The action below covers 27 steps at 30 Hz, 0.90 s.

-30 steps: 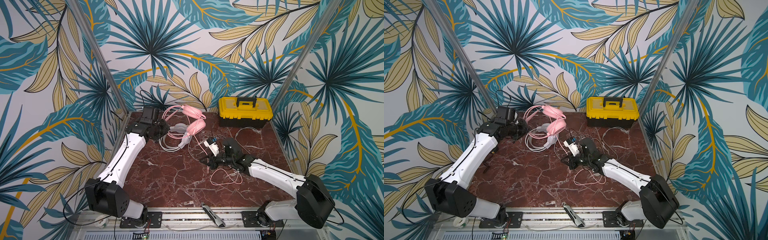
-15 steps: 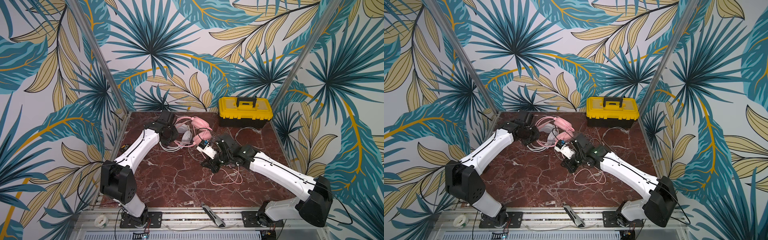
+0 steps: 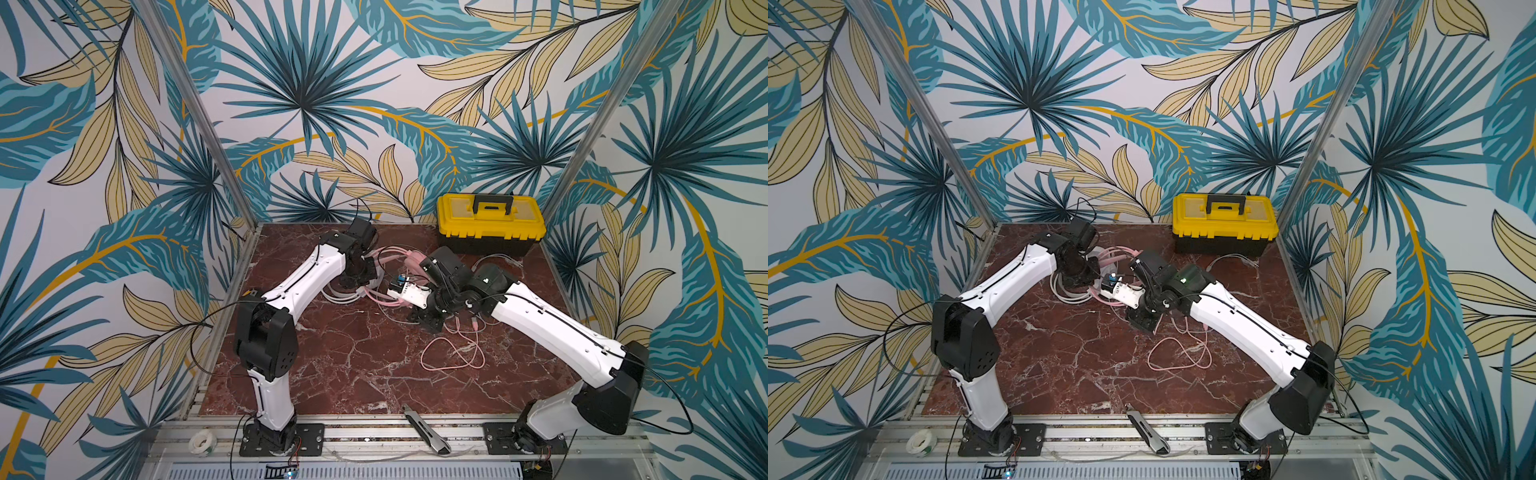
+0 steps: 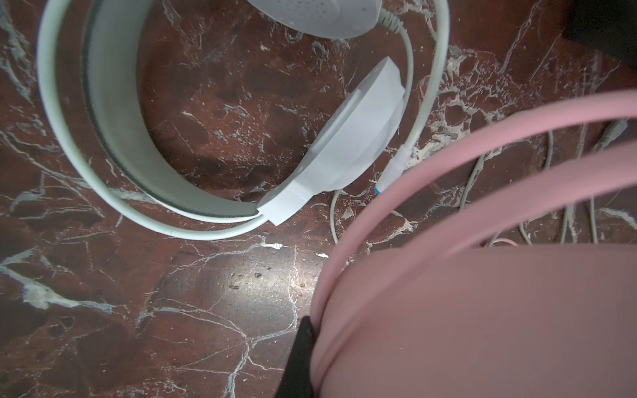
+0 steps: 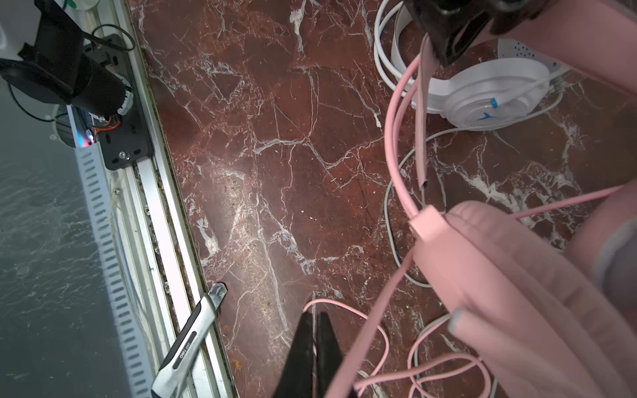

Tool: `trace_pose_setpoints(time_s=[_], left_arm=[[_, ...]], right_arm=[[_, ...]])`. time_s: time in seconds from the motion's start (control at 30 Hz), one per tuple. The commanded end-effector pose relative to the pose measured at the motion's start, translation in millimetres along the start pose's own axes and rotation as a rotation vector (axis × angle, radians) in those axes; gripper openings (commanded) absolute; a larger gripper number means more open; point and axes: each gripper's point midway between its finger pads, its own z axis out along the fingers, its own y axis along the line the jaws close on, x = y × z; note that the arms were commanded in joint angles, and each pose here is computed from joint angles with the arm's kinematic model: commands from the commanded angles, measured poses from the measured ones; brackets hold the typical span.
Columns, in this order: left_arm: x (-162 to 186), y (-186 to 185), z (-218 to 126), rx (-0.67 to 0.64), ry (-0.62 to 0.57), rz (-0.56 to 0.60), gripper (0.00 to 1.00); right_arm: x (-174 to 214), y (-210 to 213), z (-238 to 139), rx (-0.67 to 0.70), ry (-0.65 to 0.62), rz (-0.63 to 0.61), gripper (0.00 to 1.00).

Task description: Wrap the headphones

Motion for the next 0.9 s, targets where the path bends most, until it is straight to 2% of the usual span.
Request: trace_pose_setpoints(time_s=[0.0,0.17,0.4,0.63,0.87], left_arm=[[-7.4,-5.5,-4.3,0.007,-0.006,0.051,0.0],[-2.3,-13.9,-1.8,0.019,0.045,0.127,0.0],[13.9,-28.6,-0.2,0.095,0.12,0.23,0.0],[32.5,-30.9,-1.1,0.104,0.173,0.357,0.0],[41.6,-25.9,-5.6,0.081,0.181,0.438,0.0]], right_arm=[[8.7,0.8,-7.2,0.013,0.077,-0.107,0.09],[3.3,-12.2,-15.6,0.084,0.083,-0.184,0.1],[-2.6,-36.3,-19.3,0.211,0.103,-0.259,0.06],[-10.8,-62.3,-15.0,0.331,0.113,-0.403,0.06],[-13.9,-83.3,-10.7,0.328,0.107,-0.421,0.07]])
